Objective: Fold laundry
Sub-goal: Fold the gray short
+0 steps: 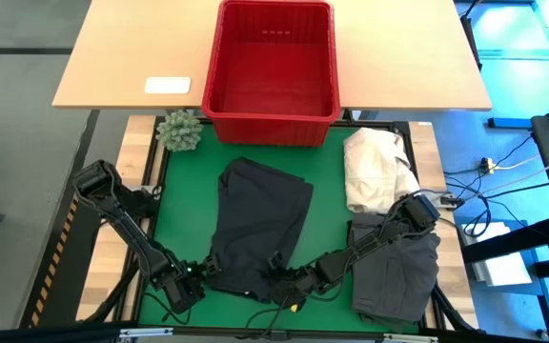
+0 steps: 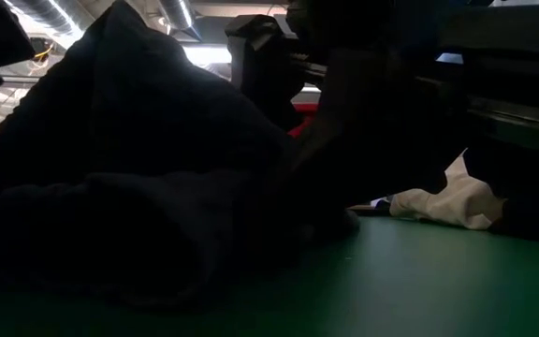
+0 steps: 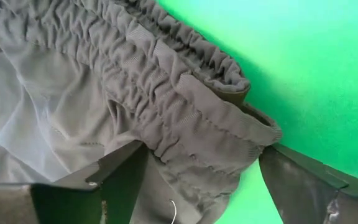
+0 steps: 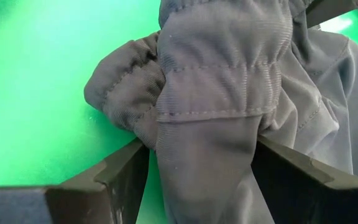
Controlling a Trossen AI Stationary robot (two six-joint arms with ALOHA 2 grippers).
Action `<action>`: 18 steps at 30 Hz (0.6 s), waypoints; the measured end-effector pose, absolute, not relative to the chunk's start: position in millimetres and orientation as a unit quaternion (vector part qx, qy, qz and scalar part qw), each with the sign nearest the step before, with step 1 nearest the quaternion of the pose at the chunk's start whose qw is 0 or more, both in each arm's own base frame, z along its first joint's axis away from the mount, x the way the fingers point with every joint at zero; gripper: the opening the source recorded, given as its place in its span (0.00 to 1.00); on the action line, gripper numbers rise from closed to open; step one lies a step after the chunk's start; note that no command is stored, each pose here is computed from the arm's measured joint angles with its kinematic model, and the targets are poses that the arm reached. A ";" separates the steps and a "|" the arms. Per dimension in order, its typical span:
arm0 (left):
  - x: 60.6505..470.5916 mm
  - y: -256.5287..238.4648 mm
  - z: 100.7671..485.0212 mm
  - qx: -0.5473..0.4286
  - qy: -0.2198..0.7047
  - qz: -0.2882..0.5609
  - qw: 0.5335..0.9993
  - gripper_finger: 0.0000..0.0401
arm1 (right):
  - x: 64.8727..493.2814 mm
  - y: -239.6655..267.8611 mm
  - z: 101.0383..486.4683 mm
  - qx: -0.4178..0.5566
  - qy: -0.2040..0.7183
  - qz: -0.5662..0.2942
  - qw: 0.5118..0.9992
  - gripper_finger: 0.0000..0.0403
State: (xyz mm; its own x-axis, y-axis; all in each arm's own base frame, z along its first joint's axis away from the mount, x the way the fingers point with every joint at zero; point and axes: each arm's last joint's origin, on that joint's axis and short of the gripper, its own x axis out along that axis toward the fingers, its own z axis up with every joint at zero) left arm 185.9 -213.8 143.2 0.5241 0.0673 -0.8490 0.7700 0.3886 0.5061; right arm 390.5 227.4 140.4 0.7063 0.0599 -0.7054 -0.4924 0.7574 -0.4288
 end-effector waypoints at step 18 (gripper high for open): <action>186.4 -214.3 143.5 0.466 0.428 -0.226 0.740 0.35 | 390.1 228.2 140.6 -0.310 0.348 0.160 0.870 0.53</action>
State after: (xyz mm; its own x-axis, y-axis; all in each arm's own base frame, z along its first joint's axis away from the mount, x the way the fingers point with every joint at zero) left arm 186.4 -214.3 143.5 0.5305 0.0641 -0.8453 0.7347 0.4626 0.4962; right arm 390.1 228.2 140.6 0.7059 0.0630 -0.7055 -0.4951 0.7563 -0.4278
